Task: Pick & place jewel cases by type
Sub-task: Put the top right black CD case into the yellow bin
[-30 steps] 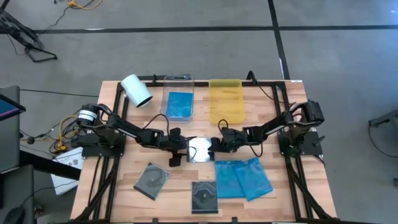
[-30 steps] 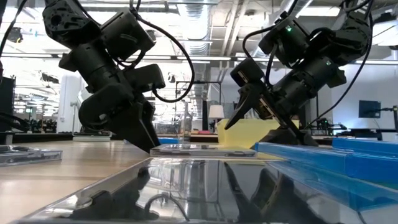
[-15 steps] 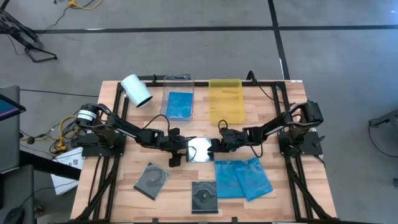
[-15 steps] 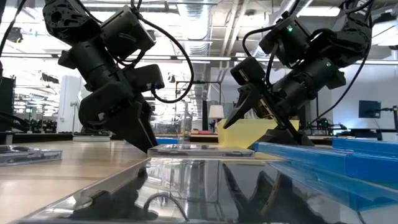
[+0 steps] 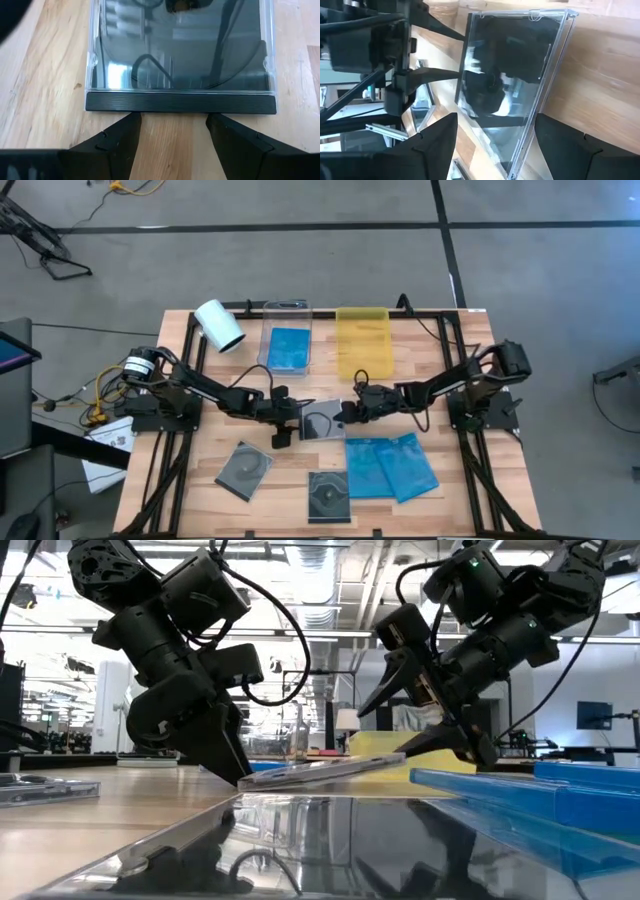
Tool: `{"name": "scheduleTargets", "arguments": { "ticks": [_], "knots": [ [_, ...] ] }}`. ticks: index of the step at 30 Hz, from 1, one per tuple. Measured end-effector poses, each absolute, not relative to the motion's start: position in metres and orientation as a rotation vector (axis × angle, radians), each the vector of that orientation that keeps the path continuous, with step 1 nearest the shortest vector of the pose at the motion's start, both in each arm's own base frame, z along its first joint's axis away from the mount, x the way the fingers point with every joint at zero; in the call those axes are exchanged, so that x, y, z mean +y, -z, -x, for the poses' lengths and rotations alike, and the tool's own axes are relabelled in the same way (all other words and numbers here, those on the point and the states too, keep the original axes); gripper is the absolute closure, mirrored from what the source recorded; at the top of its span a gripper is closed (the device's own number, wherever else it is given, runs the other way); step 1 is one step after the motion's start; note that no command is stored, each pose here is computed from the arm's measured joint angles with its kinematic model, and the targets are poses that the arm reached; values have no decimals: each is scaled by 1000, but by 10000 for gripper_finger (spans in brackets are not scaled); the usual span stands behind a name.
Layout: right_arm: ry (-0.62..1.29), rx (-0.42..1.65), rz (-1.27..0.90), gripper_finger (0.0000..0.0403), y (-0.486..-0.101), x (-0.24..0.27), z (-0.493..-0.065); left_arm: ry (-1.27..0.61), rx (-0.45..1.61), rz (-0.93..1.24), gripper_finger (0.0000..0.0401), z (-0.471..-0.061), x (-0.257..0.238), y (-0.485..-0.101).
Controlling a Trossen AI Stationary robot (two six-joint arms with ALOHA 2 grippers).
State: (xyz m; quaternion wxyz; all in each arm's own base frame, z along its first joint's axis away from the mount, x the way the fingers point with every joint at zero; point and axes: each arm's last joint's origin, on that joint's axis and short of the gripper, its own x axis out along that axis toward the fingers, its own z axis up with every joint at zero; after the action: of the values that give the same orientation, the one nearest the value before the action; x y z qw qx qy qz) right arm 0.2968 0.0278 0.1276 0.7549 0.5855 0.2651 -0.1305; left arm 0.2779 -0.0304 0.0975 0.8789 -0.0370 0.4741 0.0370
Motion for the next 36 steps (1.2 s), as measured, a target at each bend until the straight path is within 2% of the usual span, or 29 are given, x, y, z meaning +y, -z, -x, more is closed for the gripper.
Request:
{"name": "scheduleTargets", "arguments": {
  "ticks": [17, 25, 36],
  "knots": [
    [203, 592, -1252, 148, -131, 41, -297, -95, 990, 74, 170, -278, -29, -98],
    [111, 488, -1237, 148, -157, 40, -296, -100, 989, 76, 170, -278, -29, -98],
    [184, 465, -1228, 148, -157, 22, -295, -116, 969, 97, 170, -279, -29, -98]
  ]
}}
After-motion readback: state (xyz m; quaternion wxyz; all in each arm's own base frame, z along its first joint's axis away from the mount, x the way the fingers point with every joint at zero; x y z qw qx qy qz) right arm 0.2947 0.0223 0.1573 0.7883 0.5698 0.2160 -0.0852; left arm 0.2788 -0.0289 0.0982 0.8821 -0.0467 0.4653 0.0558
